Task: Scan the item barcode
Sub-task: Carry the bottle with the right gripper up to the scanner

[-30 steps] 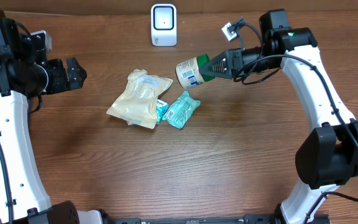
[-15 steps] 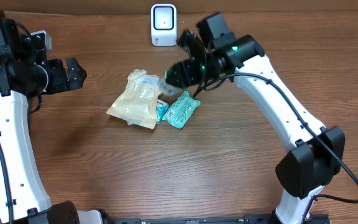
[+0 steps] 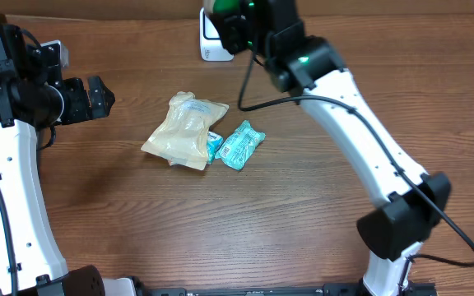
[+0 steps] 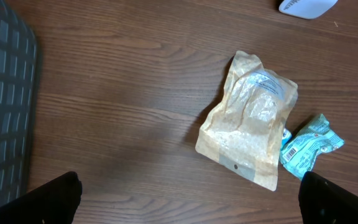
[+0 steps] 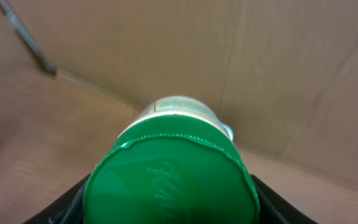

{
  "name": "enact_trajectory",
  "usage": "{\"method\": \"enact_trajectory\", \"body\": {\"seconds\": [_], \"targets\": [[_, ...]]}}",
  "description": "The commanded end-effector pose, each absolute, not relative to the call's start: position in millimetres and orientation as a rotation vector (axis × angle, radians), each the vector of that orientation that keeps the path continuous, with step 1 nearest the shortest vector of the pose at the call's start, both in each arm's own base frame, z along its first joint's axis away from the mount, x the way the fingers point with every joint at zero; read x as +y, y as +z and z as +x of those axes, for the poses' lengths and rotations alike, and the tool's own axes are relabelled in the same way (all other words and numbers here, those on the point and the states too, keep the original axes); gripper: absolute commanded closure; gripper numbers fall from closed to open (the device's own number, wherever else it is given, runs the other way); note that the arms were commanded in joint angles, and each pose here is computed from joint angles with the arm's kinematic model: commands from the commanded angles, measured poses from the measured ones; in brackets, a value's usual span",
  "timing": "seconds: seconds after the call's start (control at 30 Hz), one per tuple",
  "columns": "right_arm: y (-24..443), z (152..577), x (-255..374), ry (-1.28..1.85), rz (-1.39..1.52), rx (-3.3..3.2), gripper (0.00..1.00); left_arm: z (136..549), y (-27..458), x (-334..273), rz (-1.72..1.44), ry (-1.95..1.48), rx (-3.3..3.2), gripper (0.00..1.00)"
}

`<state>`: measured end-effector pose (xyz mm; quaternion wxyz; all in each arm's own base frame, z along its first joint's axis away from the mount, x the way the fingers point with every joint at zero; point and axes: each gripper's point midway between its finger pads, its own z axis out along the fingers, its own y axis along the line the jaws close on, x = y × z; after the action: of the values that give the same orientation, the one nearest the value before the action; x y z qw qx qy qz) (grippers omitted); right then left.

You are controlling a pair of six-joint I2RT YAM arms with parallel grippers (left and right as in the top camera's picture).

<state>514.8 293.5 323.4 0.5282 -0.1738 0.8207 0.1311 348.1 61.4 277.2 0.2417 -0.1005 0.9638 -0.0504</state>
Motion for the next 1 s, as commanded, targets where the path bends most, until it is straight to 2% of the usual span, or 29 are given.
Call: {"method": "enact_trajectory", "body": {"seconds": [0.0, 0.17, 0.3, 0.97], "targets": [[302.7, 544.7, 296.9, 0.135, -0.451, 1.904, 0.60, 350.1, 276.0, 62.1, -0.249, -0.140, 2.639, 0.01], [266.5, 577.6, 312.5, 0.063, -0.501, 1.832, 0.66, 350.1, 276.0, 62.1, -0.249, -0.140, 2.639, 0.00], [247.9, 604.6, 315.4, -0.071, -0.535, 1.722, 0.66, 350.0, 276.0, 62.1, -0.249, -0.140, 2.639, 0.00], [190.7, 642.4, 300.3, -0.476, -0.908, 1.527, 0.69, 350.1, 276.0, 62.1, -0.249, -0.140, 2.639, 0.01]]}}
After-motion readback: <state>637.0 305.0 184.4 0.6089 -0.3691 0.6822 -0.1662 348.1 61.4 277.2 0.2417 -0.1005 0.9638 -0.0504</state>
